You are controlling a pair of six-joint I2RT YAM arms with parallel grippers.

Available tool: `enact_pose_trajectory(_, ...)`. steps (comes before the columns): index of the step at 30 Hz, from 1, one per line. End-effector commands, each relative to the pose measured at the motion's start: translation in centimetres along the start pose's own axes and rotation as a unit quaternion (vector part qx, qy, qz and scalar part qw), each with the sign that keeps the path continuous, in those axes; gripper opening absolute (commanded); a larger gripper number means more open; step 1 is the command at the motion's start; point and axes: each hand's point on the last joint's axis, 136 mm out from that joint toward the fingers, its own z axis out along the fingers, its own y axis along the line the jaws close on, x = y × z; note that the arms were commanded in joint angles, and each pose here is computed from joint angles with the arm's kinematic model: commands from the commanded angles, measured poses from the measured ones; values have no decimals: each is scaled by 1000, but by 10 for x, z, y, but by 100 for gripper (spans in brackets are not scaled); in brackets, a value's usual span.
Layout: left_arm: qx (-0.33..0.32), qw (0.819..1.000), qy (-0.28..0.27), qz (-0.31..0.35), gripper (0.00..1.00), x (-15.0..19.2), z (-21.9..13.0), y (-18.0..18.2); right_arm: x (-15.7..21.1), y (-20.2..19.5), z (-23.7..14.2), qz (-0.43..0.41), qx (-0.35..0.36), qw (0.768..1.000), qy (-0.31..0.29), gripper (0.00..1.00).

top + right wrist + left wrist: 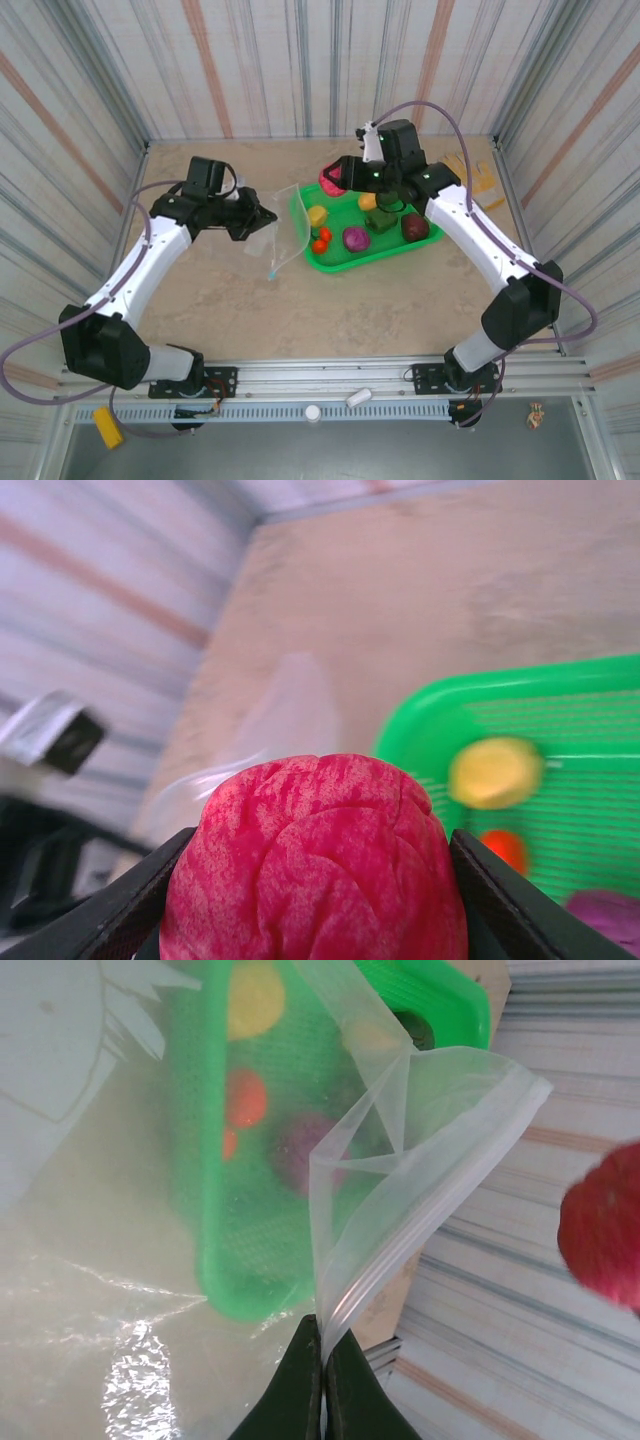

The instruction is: Place the food in the zip-top bag and seal the zipper

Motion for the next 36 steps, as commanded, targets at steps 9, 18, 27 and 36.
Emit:
enact_pose_trajectory(9, 22, 999, -26, -43, 0, 8, -31, -40, 43, 79, 8, -62, -83, 990, 99, 50)
enact_pose_trajectory(18, 61, 998, -4, -22, 0, 22, -52, -66, 48, 43, 32, -102, 38, 985, 134, 52)
enact_pose_trajectory(27, 106, 993, 31, 34, 0, 39, -61, -97, 29, 30, 20, -144, 116, 976, 117, 58)
enact_pose_trajectory(36, 140, 988, 41, 47, 0, 28, -46, -96, 34, 57, 4, -151, 52, 979, 125, 76)
